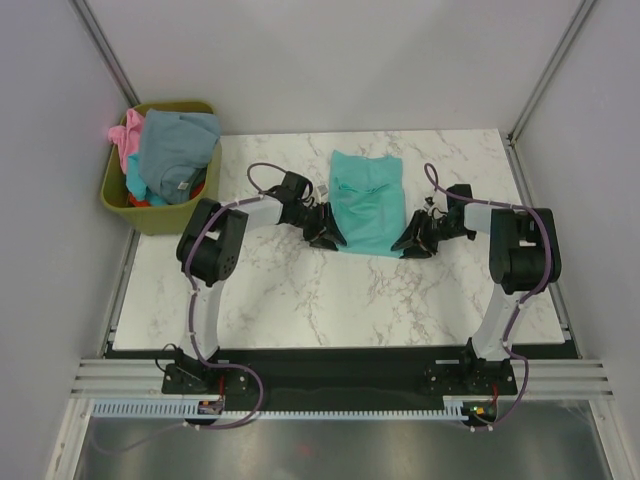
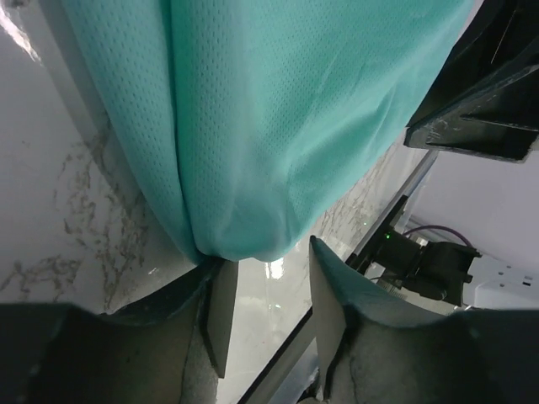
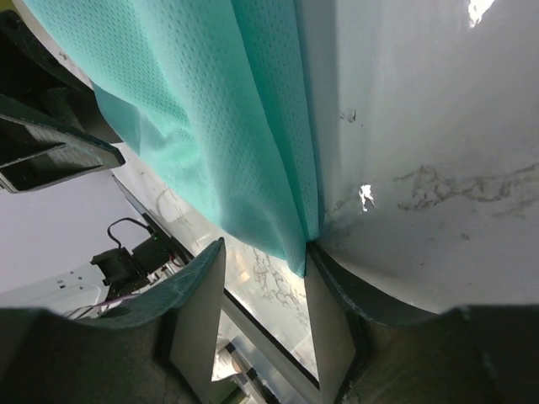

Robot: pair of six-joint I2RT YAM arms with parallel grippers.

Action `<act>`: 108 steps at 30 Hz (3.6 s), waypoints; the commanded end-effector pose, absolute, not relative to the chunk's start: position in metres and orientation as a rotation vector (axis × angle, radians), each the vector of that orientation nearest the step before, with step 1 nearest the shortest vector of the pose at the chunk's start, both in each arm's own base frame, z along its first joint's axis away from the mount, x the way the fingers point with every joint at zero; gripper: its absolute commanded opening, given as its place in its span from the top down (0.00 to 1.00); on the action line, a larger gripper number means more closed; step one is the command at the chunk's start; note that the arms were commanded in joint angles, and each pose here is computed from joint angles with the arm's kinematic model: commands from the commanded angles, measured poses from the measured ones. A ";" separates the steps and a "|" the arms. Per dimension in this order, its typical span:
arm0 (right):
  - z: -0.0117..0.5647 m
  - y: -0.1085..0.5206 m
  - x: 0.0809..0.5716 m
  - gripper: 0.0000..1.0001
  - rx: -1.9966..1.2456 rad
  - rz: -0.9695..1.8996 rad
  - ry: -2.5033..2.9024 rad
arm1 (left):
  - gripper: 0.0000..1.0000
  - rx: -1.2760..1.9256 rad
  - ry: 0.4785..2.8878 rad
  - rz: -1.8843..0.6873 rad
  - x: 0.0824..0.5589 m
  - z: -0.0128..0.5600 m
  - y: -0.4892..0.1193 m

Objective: Fold and stack the t-shirts
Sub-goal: Fold the tshirt

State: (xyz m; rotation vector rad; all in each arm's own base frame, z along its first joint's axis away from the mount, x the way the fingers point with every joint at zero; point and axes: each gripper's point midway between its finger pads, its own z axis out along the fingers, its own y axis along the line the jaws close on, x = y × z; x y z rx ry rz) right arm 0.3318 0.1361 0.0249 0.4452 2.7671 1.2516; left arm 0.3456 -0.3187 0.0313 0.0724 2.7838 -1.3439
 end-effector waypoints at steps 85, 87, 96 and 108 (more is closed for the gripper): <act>0.078 0.129 0.345 1.00 0.245 1.122 2.576 | 0.38 0.281 2.822 -0.960 0.336 0.022 -0.320; 0.079 0.130 0.347 1.00 0.243 1.126 2.572 | 0.39 0.281 2.838 -0.964 0.329 0.021 -0.321; 0.077 0.129 0.350 1.00 0.233 1.123 2.573 | 0.39 0.284 2.853 -0.959 0.323 0.018 -0.319; 0.083 0.127 0.355 1.00 0.195 1.093 2.550 | 0.39 0.295 2.804 -0.976 0.322 0.040 -0.318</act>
